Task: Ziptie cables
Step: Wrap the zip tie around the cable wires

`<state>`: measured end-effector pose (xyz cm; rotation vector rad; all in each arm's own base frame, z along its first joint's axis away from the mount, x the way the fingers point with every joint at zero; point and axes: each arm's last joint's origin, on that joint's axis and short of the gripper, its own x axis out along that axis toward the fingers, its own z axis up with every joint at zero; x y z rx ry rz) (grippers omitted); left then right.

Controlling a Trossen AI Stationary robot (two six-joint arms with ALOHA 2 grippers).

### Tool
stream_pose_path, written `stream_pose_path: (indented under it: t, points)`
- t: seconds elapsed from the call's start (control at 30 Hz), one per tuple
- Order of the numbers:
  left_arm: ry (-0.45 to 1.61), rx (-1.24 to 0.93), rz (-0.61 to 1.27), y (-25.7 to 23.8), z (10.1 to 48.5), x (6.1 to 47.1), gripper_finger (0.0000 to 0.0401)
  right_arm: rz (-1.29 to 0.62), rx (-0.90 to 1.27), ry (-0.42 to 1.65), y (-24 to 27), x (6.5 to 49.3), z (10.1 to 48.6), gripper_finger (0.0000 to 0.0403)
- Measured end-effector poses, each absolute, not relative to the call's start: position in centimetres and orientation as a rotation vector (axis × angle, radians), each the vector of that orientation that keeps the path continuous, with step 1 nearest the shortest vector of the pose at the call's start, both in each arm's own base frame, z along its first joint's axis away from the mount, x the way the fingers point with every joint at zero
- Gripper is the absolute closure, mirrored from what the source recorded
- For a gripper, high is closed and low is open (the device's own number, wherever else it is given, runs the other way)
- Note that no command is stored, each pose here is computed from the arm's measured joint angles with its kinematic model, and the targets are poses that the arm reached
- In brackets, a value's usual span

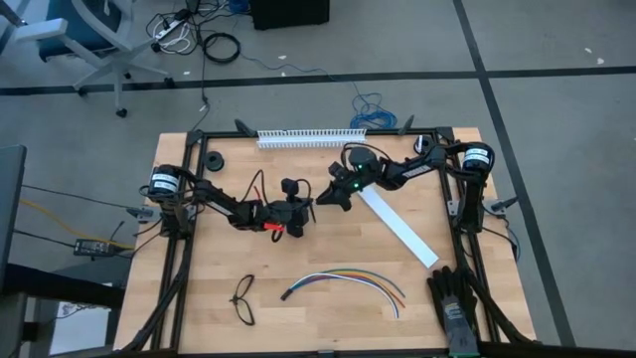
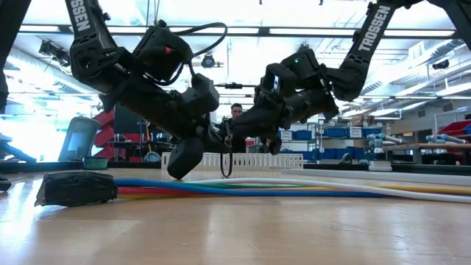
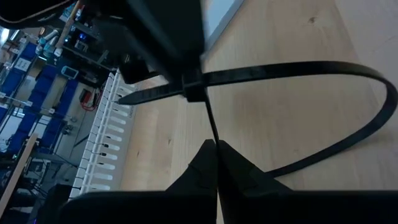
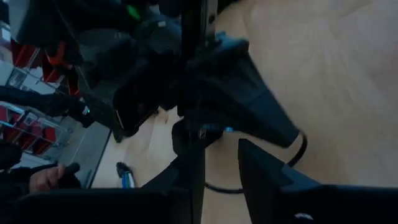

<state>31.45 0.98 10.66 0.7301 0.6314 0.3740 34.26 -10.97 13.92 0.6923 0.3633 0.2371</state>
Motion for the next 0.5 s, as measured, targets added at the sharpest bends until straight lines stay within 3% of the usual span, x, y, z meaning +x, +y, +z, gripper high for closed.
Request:
stream_pose_path:
  t: [0.2,0.5]
  points:
    - [0.628,0.728,0.356,0.98,10.64,31.47,0.0401,0.239,0.614,0.252,-10.95,34.63,14.95,0.0317]
    - [0.622,0.724,0.355,1.15,10.68,31.49,0.0401,0.222,0.592,0.263,-10.48,34.92,14.88,0.0317]
